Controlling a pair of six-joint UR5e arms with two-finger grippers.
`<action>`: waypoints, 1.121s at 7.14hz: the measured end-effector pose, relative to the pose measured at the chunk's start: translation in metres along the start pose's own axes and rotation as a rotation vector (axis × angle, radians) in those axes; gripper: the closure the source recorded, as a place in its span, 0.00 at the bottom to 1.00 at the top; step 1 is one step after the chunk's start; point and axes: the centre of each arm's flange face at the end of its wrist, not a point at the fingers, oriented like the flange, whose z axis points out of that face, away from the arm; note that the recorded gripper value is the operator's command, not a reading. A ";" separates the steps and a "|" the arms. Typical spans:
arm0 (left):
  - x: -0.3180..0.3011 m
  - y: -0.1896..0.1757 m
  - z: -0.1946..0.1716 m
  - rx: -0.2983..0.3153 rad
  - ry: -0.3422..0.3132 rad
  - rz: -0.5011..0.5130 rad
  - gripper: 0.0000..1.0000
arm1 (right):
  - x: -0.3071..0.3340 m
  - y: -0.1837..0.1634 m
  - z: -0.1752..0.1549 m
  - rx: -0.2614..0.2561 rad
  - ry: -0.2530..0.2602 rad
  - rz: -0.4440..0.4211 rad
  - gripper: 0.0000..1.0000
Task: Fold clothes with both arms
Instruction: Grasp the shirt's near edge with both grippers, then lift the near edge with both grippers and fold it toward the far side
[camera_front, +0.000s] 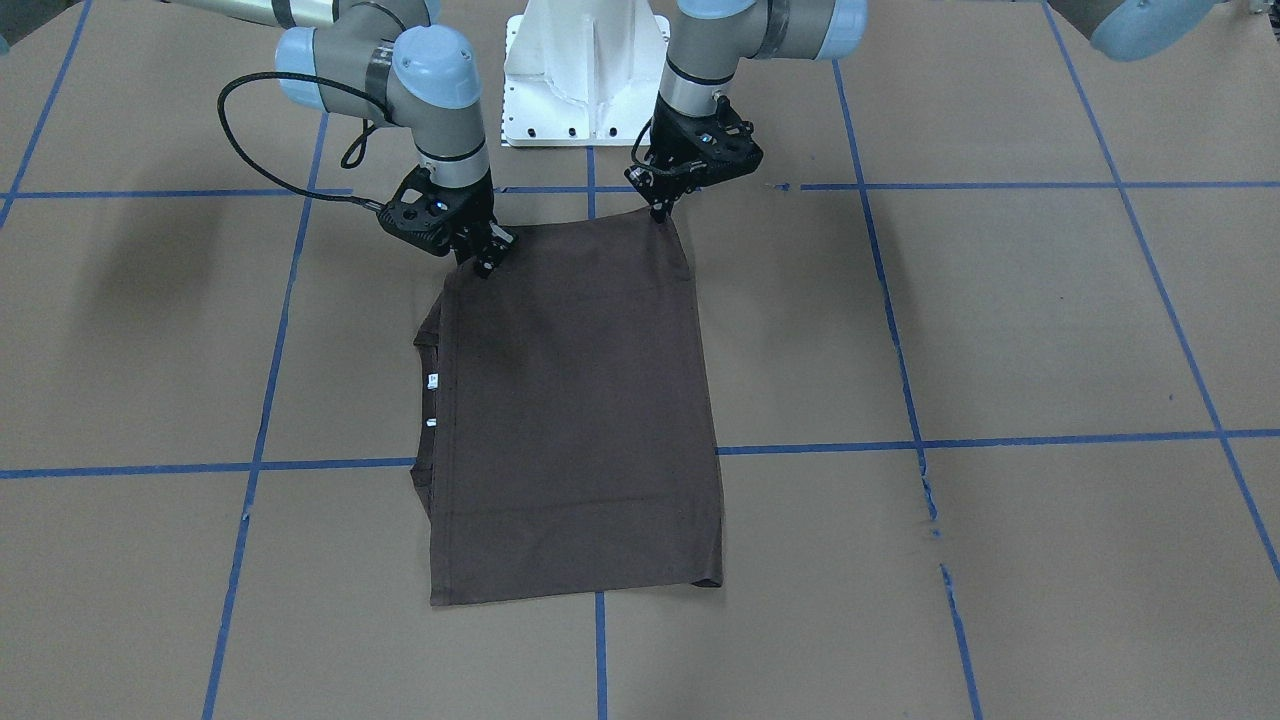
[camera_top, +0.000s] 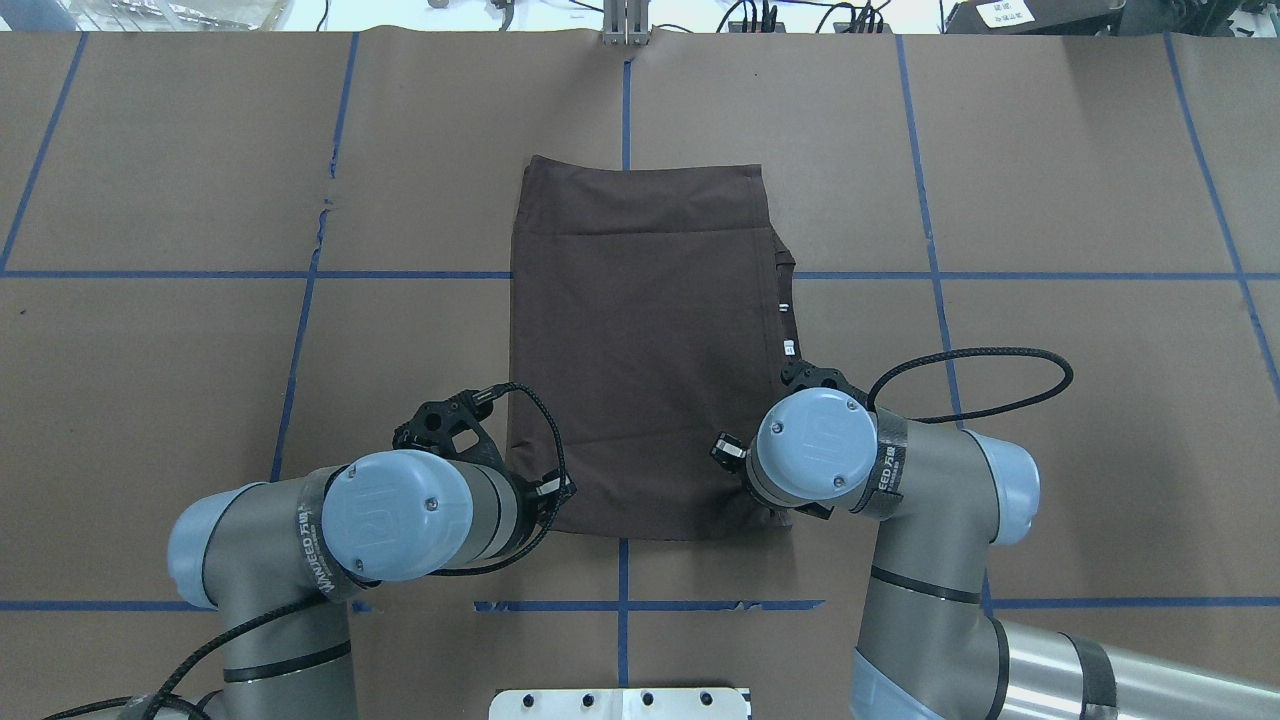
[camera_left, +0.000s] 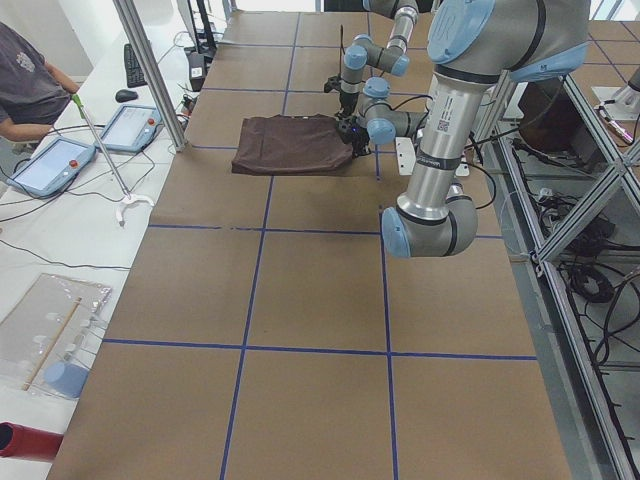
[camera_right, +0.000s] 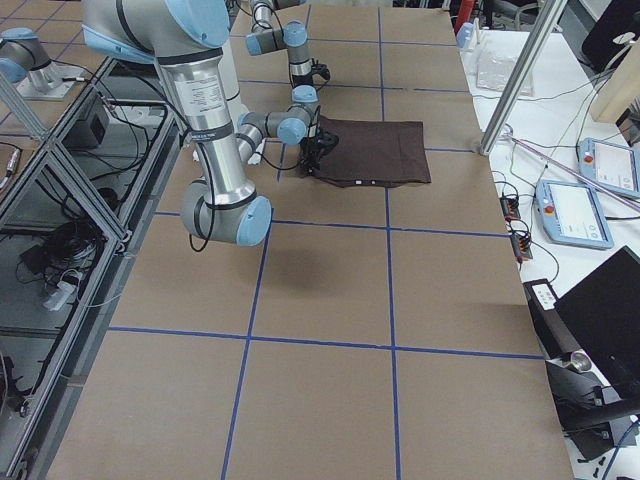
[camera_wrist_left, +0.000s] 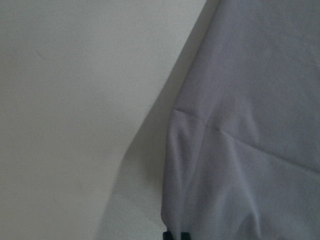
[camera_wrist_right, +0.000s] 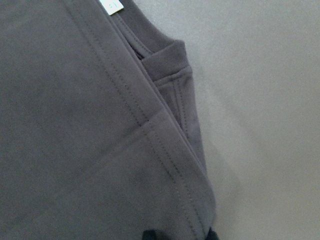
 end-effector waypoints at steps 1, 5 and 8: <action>0.000 0.000 -0.001 -0.001 0.002 0.000 1.00 | 0.000 0.000 -0.001 0.000 0.001 0.000 1.00; -0.001 0.000 -0.002 0.000 0.002 0.000 1.00 | -0.002 -0.005 -0.021 -0.025 -0.035 0.006 1.00; -0.006 0.018 -0.030 -0.030 0.020 0.018 1.00 | 0.001 0.000 -0.059 -0.071 -0.095 -0.002 1.00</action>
